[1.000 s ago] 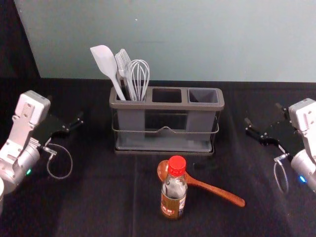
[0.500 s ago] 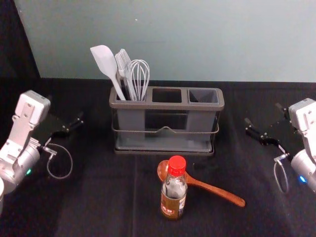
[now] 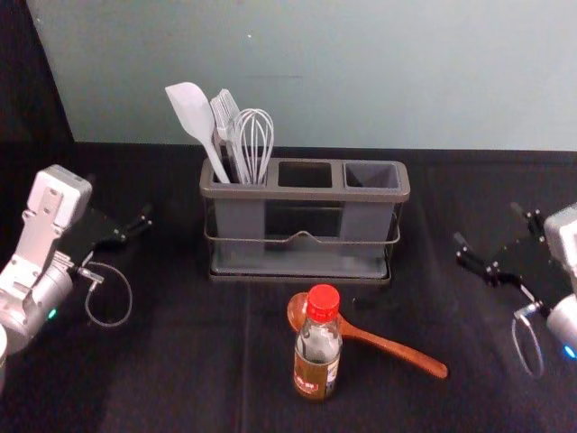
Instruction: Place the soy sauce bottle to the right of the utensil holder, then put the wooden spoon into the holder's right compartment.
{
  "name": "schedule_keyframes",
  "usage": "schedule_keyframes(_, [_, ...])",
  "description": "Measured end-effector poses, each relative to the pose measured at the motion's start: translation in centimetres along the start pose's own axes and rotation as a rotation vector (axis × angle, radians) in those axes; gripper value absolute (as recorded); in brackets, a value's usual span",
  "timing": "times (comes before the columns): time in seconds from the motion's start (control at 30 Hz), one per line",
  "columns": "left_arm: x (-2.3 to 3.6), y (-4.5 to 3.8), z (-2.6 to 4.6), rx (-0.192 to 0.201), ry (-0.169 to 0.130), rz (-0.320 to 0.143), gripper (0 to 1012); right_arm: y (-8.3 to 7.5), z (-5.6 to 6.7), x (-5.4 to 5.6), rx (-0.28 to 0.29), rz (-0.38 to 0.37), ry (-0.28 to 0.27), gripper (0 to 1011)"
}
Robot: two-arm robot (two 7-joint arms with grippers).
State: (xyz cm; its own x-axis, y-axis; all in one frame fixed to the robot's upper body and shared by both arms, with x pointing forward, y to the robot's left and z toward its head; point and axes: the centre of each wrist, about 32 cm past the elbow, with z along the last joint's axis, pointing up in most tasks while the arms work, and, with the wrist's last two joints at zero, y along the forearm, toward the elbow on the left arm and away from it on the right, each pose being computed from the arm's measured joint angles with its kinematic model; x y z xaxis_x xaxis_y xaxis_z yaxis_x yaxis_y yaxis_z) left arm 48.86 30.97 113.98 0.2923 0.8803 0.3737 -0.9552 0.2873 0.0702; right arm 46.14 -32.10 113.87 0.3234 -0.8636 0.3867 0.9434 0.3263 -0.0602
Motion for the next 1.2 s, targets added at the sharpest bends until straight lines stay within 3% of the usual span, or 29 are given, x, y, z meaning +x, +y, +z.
schedule_keyframes(0.27, [0.00, 0.00, 0.00, 0.000, 0.000, 0.000, 1005, -3.6, -0.1, -0.3, 0.034, 0.042, 0.017, 1002])
schedule_keyframes(0.57, [0.00, 0.00, 0.00, 0.000, 0.000, 0.000, 1005, -6.1, 0.3, -0.8, 0.063, 0.117, 0.039, 1002])
schedule_keyframes(1.0, [0.00, 0.00, 0.00, 0.000, 0.000, 0.000, 1005, -7.6, 0.9, -2.5, 0.112, 0.234, 0.086, 1002])
schedule_keyframes(1.2, [0.00, 0.00, 0.00, 0.000, 0.000, 0.000, 1005, -8.0, 1.5, -3.2, 0.143, 0.329, 0.162, 1003])
